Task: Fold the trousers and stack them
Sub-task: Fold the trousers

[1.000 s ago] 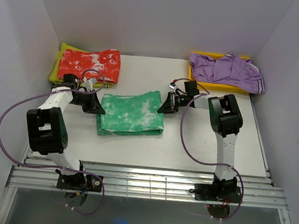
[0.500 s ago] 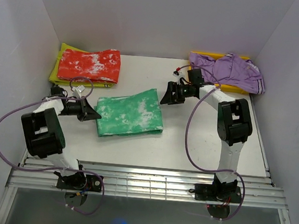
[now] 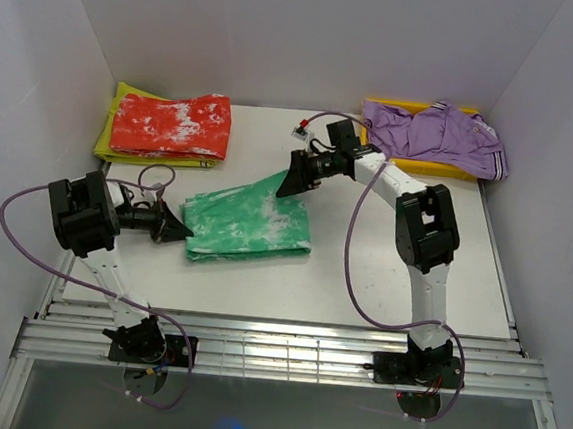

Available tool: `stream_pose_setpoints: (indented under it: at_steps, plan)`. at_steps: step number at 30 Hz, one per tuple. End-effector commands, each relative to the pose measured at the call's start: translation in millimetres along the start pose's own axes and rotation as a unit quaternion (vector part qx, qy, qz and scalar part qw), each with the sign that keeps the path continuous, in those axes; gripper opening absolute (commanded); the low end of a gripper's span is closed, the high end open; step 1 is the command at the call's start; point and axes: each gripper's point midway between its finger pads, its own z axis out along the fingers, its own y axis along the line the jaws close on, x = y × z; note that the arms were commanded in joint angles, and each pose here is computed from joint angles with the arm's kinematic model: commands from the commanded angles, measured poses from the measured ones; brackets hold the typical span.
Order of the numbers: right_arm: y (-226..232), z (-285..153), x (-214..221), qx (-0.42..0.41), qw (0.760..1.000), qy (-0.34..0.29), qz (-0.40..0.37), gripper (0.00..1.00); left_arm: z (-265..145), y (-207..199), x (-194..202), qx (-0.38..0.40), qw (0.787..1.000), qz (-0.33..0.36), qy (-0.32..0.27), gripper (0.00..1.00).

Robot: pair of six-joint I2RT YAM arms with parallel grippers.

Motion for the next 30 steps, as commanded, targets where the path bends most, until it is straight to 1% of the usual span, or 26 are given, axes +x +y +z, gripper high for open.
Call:
stream_pose_setpoints:
  at_steps: [1, 3, 5, 6, 7, 8, 9, 10, 13, 14, 15, 16, 17, 18, 19, 20, 22, 23, 24, 26, 27, 29, 30]
  plan:
    - [-2, 22, 37, -0.048, 0.998, 0.039, 0.021, 0.72, -11, 42, -43, -0.123, 0.986, 0.101, -0.040, 0.07]
    - [-16, 27, 58, -0.037, 0.998, 0.052, 0.028, 0.72, -18, 40, -59, -0.139, 0.982, 0.115, -0.053, 0.12]
    - [-24, 29, 82, -0.032, 0.995, 0.073, 0.053, 0.72, -20, 38, -66, -0.140, 0.981, 0.121, -0.052, 0.13]
    - [-28, 30, 88, -0.026, 0.996, 0.078, 0.033, 0.73, -23, 31, -75, -0.136, 0.980, 0.132, -0.059, 0.15]
    - [-30, 30, 100, -0.025, 0.995, 0.086, 0.041, 0.73, -25, 24, -77, -0.126, 0.979, 0.147, -0.058, 0.22]
    - [-29, 30, 104, -0.025, 0.995, 0.088, 0.040, 0.74, -27, 15, -78, -0.113, 0.979, 0.159, -0.058, 0.25]
    - [-27, 30, 103, -0.028, 0.995, 0.087, 0.036, 0.74, -31, -3, -73, -0.089, 0.979, 0.173, -0.058, 0.29]
    - [-24, 29, 101, -0.029, 0.995, 0.086, 0.032, 0.74, -37, -13, -74, -0.084, 0.973, 0.207, -0.059, 0.36]
    - [-5, 22, 80, -0.045, 0.996, 0.073, 0.011, 0.77, -58, -55, -64, -0.064, 0.961, 0.262, -0.067, 0.46]
    - [8, 16, 63, -0.051, 0.997, 0.060, -0.008, 0.78, -63, -64, -58, -0.061, 0.959, 0.269, -0.065, 0.58]
    - [18, 13, 56, -0.060, 0.996, 0.058, -0.010, 0.80, -68, -74, -57, -0.058, 0.956, 0.280, -0.070, 0.61]
    - [26, 10, 47, -0.063, 0.997, 0.053, -0.012, 0.82, -77, -94, -58, -0.051, 0.949, 0.299, -0.085, 0.65]
    - [37, 4, 29, -0.064, 0.997, 0.040, -0.027, 0.84, -80, -104, -53, -0.043, 0.950, 0.297, -0.085, 0.66]
    - [45, 1, 22, -0.071, 0.996, 0.035, -0.034, 0.86, -83, -115, -52, -0.033, 0.948, 0.303, -0.090, 0.67]
    - [52, -2, 19, -0.074, 0.996, 0.036, -0.032, 0.87, -87, -132, -47, -0.014, 0.944, 0.313, -0.098, 0.68]
    - [60, -6, 13, -0.076, 0.996, 0.032, -0.033, 0.87, -88, -140, -44, -0.006, 0.943, 0.316, -0.099, 0.66]
    - [71, -8, 13, -0.096, 0.995, 0.030, -0.022, 0.84, -83, -154, -33, 0.016, 0.943, 0.319, -0.091, 0.61]
    - [77, -7, 16, -0.101, 0.994, 0.034, -0.003, 0.83, -78, -153, -25, 0.025, 0.948, 0.308, -0.080, 0.54]
    - [77, -5, 29, -0.109, 0.993, 0.044, 0.020, 0.80, -70, -152, -17, 0.033, 0.948, 0.308, -0.065, 0.49]
    - [79, 3, 41, -0.118, 0.991, 0.053, 0.035, 0.77, -57, -142, -8, 0.037, 0.954, 0.294, -0.043, 0.40]
    - [77, 7, 57, -0.122, 0.988, 0.066, 0.064, 0.75, -47, -132, 3, 0.041, 0.958, 0.282, -0.024, 0.33]
    - [79, 14, 72, -0.130, 0.985, 0.077, 0.082, 0.73, -35, -116, 10, 0.043, 0.964, 0.262, -0.005, 0.31]
    - [75, 18, 82, -0.124, 0.984, 0.085, 0.095, 0.73, -28, -102, 19, 0.041, 0.969, 0.242, 0.012, 0.31]
